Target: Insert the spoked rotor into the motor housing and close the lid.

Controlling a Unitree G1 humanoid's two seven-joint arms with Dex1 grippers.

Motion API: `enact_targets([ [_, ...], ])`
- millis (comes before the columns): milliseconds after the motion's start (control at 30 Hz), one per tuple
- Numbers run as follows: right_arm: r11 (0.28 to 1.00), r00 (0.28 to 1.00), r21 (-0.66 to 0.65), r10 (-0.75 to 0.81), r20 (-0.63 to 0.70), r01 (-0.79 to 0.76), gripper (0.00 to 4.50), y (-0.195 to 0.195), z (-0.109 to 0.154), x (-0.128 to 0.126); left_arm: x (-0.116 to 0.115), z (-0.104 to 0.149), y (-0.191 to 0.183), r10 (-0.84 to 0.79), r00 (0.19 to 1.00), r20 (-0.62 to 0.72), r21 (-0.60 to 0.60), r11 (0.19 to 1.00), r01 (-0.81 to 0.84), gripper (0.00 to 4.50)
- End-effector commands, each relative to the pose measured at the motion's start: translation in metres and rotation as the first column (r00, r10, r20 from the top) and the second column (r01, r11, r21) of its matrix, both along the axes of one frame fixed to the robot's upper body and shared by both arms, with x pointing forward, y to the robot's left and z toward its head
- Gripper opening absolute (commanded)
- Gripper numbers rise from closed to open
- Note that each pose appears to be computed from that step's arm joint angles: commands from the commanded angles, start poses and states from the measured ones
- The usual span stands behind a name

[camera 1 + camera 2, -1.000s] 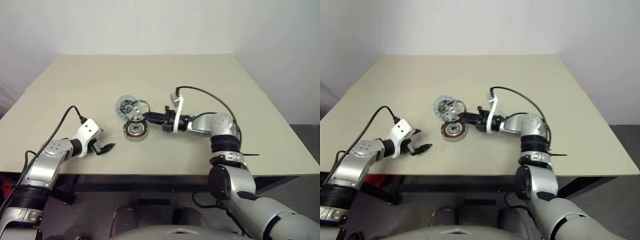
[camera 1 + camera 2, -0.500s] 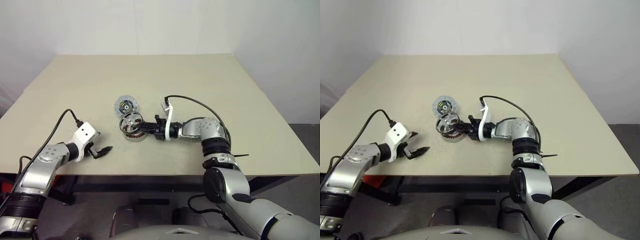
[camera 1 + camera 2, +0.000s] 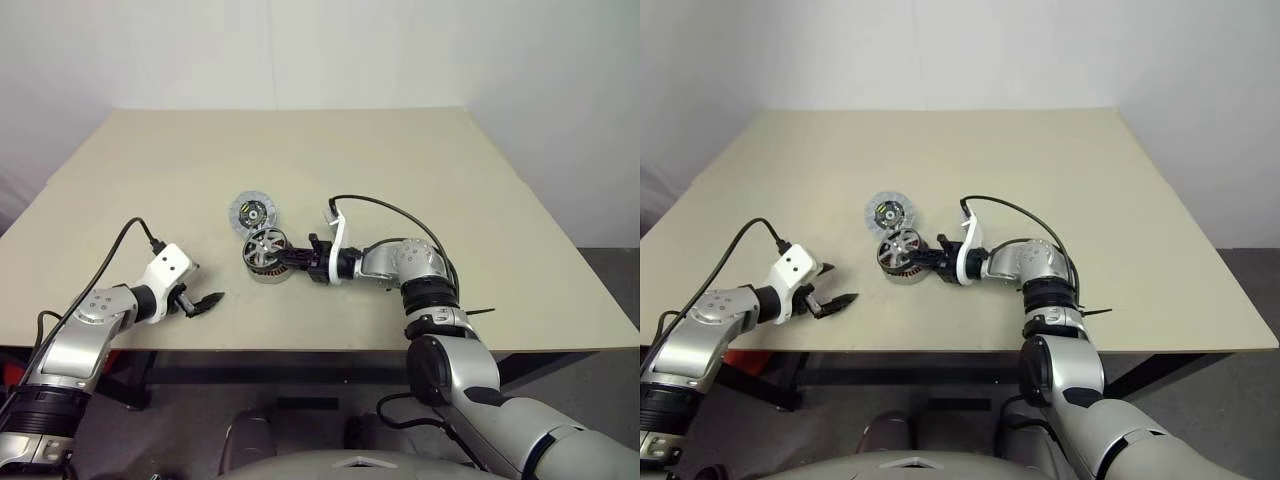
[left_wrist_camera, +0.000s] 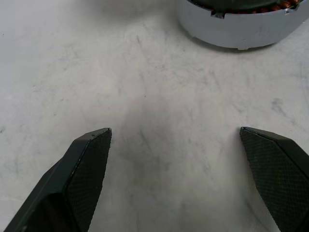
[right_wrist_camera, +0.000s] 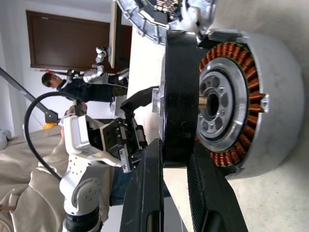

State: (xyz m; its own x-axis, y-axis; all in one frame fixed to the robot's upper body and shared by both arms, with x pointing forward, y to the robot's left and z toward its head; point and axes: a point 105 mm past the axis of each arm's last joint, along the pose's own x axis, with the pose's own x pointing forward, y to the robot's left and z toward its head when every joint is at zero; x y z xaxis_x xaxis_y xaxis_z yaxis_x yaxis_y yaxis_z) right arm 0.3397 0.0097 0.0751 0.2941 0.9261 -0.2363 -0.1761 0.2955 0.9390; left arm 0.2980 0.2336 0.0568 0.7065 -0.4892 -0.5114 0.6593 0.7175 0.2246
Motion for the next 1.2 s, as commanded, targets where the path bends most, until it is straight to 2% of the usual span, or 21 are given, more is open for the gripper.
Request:
enact_targets([
  [33, 1.000, 0.999, 0.024, 0.003, 0.041, -0.004, 0.60, 0.004, 0.013, 0.004, 0.004, 0.010, 0.004, 0.001, 0.999, 0.032, 0.022, 1.000, -0.002, 4.50],
  [200, 1.000, 0.998, 0.023, 0.012, 0.062, -0.013, 1.94, 0.004, 0.014, 0.003, 0.005, 0.010, 0.004, 0.001, 0.999, 0.033, 0.022, 1.000, -0.002, 4.50],
  [433, 0.997, 0.990, 0.059, 0.030, 0.141, -0.039, 4.39, 0.004, 0.029, 0.002, 0.006, 0.009, 0.002, -0.003, 0.999, 0.032, 0.019, 1.000, 0.002, 4.50],
  [900, 0.999, 0.969, 0.032, 0.018, 0.247, -0.027, 4.48, -0.007, 0.038, 0.002, 0.010, 0.010, -0.001, -0.016, 0.999, 0.035, 0.017, 1.000, 0.015, 4.50],
  [1200, 0.998, 0.945, -0.052, -0.020, 0.326, 0.039, 4.48, -0.016, 0.029, 0.010, 0.013, 0.009, -0.003, -0.026, 0.999, 0.034, 0.014, 1.000, 0.026, 4.50],
])
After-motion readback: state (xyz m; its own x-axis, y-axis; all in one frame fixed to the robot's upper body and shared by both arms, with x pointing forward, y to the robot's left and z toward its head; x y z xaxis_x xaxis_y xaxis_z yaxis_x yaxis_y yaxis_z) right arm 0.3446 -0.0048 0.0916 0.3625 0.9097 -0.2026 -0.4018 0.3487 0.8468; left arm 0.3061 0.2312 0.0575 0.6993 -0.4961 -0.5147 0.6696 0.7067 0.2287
